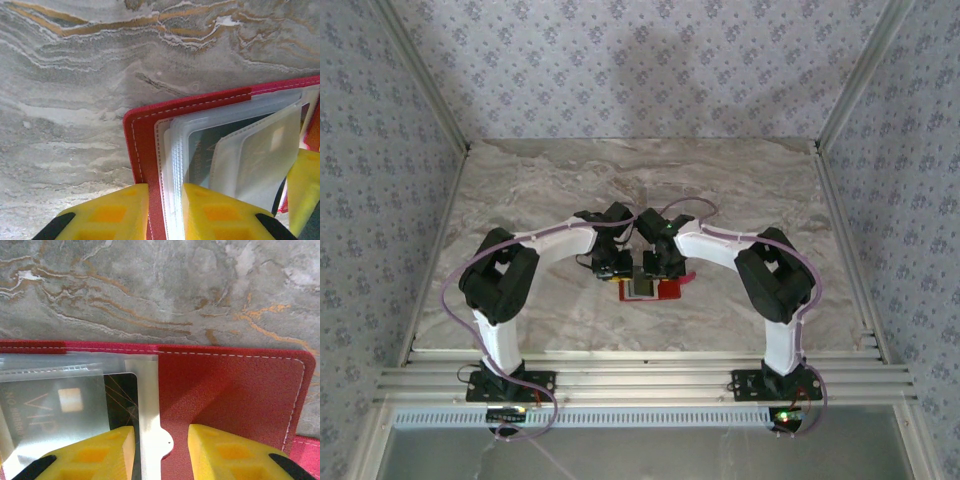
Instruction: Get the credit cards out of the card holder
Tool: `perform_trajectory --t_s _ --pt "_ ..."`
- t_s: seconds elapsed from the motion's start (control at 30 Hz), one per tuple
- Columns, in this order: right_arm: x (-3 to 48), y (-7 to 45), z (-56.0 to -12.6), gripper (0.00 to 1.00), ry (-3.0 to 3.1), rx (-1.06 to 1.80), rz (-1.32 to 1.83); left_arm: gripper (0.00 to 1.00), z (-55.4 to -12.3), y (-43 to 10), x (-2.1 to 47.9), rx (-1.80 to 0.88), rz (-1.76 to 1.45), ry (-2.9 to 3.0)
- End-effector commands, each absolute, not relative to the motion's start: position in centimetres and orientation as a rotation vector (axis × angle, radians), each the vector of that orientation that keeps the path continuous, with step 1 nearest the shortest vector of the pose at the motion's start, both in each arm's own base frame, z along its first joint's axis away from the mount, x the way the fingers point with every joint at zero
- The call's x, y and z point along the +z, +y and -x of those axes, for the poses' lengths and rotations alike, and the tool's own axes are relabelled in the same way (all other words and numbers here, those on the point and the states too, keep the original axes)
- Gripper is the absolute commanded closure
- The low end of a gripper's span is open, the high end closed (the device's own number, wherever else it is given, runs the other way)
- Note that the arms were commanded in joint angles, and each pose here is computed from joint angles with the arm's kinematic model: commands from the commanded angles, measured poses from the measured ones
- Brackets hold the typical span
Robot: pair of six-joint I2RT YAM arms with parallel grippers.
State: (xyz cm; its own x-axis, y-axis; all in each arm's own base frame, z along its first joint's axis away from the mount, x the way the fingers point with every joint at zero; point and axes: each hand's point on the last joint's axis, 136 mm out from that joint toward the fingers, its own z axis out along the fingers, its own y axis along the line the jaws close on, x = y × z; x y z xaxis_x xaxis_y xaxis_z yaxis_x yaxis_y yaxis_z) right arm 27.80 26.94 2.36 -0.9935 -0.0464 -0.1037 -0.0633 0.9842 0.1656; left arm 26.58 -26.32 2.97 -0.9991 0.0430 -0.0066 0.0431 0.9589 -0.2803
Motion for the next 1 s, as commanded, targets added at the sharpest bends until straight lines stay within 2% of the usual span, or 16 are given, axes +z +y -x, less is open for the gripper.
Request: perform_trajectory --t_s 0.0,0.3,0.6,0.77,0.97 --pt "1.8 25.4 -27.1 0.64 3.053 0.152 0.059 0.75 -26.3 -25.9 3.4 -0.429 -0.090 3.119" --pt "5.5 25.8 -27.9 0.63 2.963 0.310 0.006 0.75 -26.8 -26.1 5.8 -0.450 -0.082 3.062" --pt "5.6 27.9 -27.7 0.64 2.949 0.645 0.054 0.76 -26.7 -27.7 5.7 -0.485 -0.100 3.061" --pt "5.0 29.0 -27.3 0.69 2.939 0.794 0.083 0.77 -26.4 -28.1 4.2 -0.467 -0.103 3.092" --pt "3.9 28.4 -27.2 0.74 2.943 0.845 0.069 0.78 -26.0 -27.0 2.7 -0.353 -0.109 3.126"
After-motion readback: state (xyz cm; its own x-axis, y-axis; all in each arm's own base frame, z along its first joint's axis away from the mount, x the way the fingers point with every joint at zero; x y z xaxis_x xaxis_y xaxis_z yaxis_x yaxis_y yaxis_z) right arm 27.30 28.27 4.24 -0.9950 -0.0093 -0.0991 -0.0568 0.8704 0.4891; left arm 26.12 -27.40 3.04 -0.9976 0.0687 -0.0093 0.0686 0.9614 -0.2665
